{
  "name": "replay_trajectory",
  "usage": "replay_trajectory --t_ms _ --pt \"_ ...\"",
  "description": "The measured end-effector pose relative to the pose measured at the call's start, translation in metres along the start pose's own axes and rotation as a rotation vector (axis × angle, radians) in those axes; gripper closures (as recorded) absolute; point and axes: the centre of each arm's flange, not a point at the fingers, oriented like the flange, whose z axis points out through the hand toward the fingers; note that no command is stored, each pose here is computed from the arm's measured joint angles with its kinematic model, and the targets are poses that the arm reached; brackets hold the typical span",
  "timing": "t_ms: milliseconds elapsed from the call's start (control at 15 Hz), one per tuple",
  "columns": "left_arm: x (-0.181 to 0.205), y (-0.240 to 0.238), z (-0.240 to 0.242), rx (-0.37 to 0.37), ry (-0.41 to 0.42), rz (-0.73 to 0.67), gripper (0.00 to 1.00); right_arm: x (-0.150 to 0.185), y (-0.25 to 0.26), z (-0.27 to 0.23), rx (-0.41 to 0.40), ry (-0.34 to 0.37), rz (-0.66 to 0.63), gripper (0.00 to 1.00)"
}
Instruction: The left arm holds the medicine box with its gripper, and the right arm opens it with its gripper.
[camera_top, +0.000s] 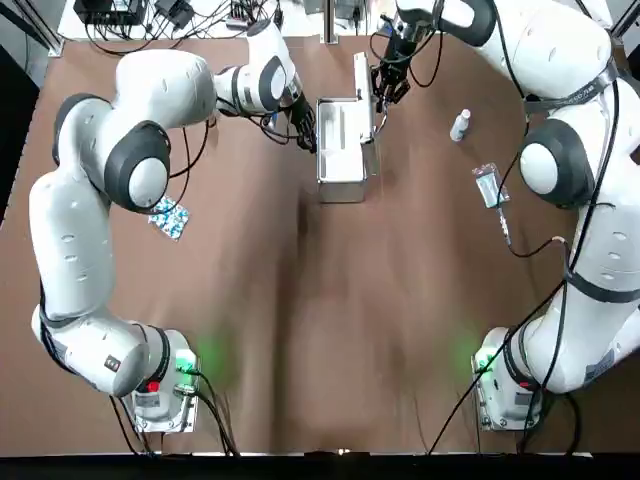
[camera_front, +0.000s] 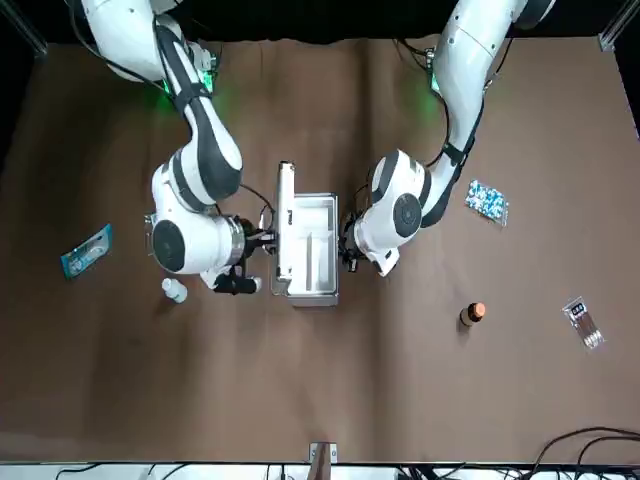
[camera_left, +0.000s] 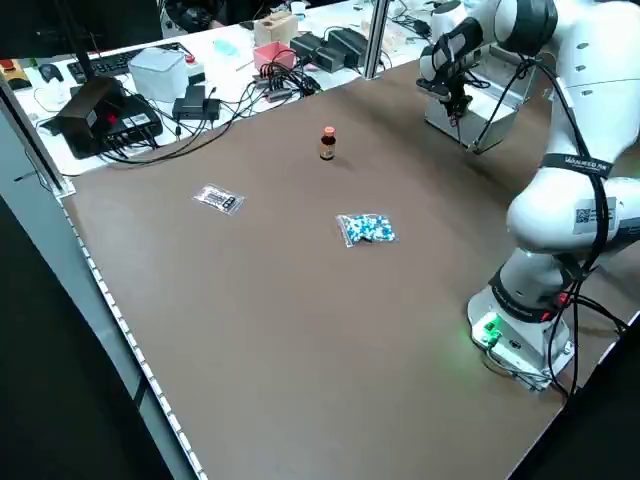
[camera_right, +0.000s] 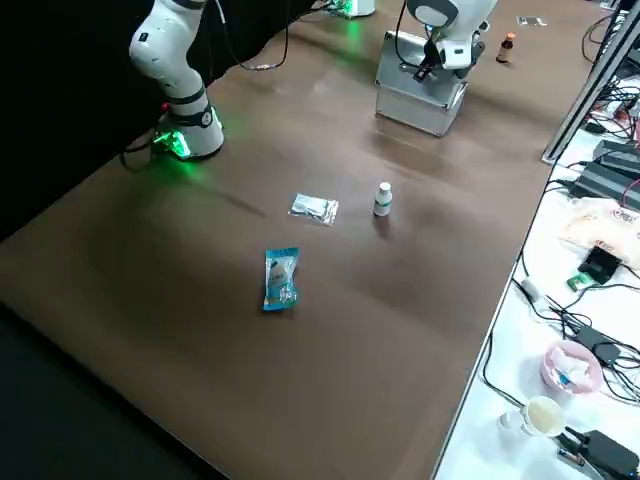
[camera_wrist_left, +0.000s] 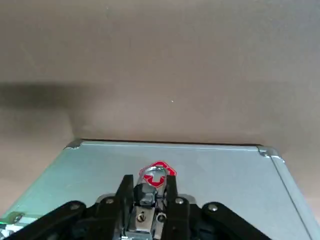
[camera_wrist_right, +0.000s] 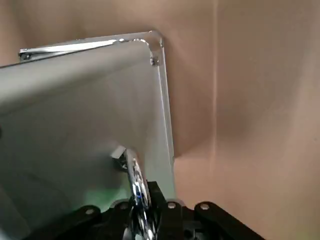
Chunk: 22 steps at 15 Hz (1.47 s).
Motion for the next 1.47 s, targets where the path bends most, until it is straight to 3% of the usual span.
replay_trajectory --t_ms 400,667,933,1000,1267,1467 --pt "0.000 0.000 0.000 0.000 0.000 0.000 0.70 0.004 0.007 0.000 0.007 -0.003 -0.016 0.90" --pt "0.000 0.000 0.000 0.000 0.000 0.000 0.70 0.008 0.014 -0.006 0.016 0.009 -0.017 0.76" --pt "0.001 0.000 0.000 -0.001 0.000 -0.001 0.69 0.010 0.018 -0.008 0.017 0.004 -0.021 0.71" --pt "0.000 0.000 0.000 -0.004 0.000 -0.001 0.64 0.010 0.020 -0.008 0.018 0.003 -0.021 0.71" --pt "0.000 0.000 0.001 -0.003 0.000 0.000 0.24 0.012 0.026 -0.011 0.021 -0.002 -0.022 0.71" --pt "-0.001 -0.001 0.002 -0.002 0.000 0.002 0.01 0.014 0.031 -0.013 0.023 -0.001 -0.026 0.71"
